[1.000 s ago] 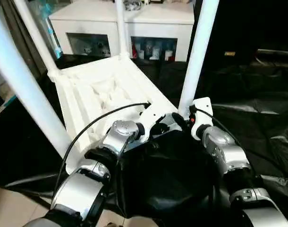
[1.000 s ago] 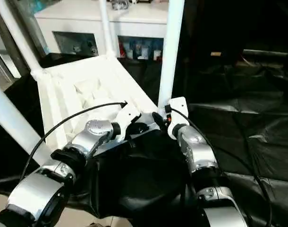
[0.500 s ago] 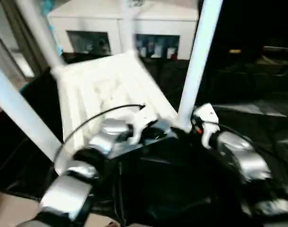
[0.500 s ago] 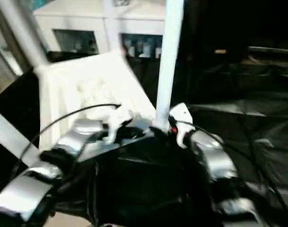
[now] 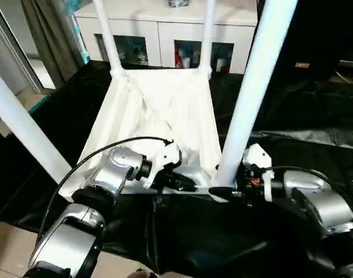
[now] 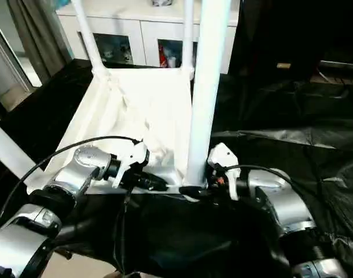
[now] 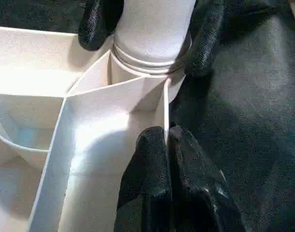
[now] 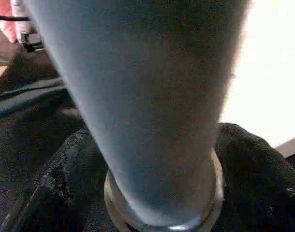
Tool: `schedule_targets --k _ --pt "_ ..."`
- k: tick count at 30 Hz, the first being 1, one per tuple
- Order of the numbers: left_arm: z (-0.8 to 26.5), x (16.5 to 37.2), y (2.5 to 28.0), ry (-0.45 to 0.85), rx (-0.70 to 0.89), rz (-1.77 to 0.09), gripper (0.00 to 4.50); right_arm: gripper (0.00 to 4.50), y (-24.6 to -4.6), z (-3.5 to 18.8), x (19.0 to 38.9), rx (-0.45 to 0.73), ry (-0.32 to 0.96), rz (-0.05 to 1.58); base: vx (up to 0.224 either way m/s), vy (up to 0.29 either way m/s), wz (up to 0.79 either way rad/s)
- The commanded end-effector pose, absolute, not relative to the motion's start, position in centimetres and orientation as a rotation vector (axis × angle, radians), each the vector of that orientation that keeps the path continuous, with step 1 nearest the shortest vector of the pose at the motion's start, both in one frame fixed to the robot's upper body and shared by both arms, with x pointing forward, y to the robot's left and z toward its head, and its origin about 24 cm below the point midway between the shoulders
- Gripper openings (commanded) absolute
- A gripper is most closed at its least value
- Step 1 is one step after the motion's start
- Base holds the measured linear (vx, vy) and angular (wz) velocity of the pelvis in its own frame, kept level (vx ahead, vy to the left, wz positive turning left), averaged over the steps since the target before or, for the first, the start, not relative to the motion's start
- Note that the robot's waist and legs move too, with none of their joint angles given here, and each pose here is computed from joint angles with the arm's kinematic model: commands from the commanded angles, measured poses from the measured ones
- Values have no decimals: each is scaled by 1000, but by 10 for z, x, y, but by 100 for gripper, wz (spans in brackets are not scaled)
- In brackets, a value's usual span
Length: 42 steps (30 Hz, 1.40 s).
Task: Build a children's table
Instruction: Rotate leg to tighten
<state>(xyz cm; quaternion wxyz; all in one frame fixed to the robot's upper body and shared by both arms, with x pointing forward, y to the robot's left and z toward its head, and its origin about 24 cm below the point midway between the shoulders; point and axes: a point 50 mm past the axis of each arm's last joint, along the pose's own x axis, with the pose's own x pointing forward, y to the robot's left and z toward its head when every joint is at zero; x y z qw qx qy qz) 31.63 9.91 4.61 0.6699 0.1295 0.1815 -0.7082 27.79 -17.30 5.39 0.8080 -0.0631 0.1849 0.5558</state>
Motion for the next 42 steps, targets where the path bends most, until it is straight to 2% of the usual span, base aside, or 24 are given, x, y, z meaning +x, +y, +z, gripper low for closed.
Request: schedule_targets --k 1,3,4,11,12,13,16,18,21,24,26,28,30,31,32,33,35,37,38,39,40,42 --pt "53 314 95 374 294 -1656 0 331 -171 56 275 -122 403 1218 0 0 0" --pt "53 314 96 373 292 -1654 0 331 -170 54 273 -112 411 1227 0 0 0" --pt "53 314 96 373 292 -1654 0 307 -170 54 273 -112 411 1227 0 0 0" --pt "53 317 94 358 285 -1582 0 265 -165 43 268 -56 426 1179 0 0 0" --pt "53 318 92 350 280 -1556 0 263 -165 40 271 -54 428 1133 0 0 0" --pt "53 323 86 334 270 -1491 0 262 -164 32 279 -68 429 1006 0 0 0" --pt "53 325 82 326 265 -1454 0 261 -164 27 283 -79 430 932 0 0 0" --pt "51 331 70 316 267 -1354 0 260 -160 17 297 -61 442 729 0 0 0" --pt "51 337 53 306 265 -1245 0 260 -149 12 308 -31 452 567 0 0 0" --pt "52 340 44 298 266 -1194 0 260 -143 11 314 -12 453 499 0 0 0" --pt "56 346 29 272 272 -1094 0 260 -130 9 324 -24 453 386 0 0 0" --pt "57 347 24 263 281 -1075 0 260 -124 10 328 -39 446 354 0 0 0" --pt "58 345 19 253 293 -1099 0 260 -109 20 335 -50 383 397 0 0 0" --pt "58 345 19 253 294 -1100 0 260 -109 20 335 -50 381 398 0 0 0" --pt "57 345 19 254 299 -1106 0 295 -106 22 336 -43 366 414 0 0 0" --pt "56 344 22 260 304 -1121 0 295 -105 26 337 -22 344 443 0 0 0" --pt "54 343 26 269 311 -1145 0 336 -106 30 336 -7 312 492 0 0 0" --pt "54 343 29 272 315 -1162 0 338 -108 32 335 -9 301 519 0 0 0" --pt "53 342 30 276 319 -1186 0 352 -109 33 334 -15 294 556 0 0 0" --pt "53 340 35 280 322 -1224 0 367 -111 34 329 -41 283 646 0 0 0" --pt "53 340 35 280 322 -1224 0 367 -111 34 329 -41 283 646 0 0 0" --pt "53 337 43 282 330 -1290 0 378 -117 36 319 -77 264 783 0 0 0"
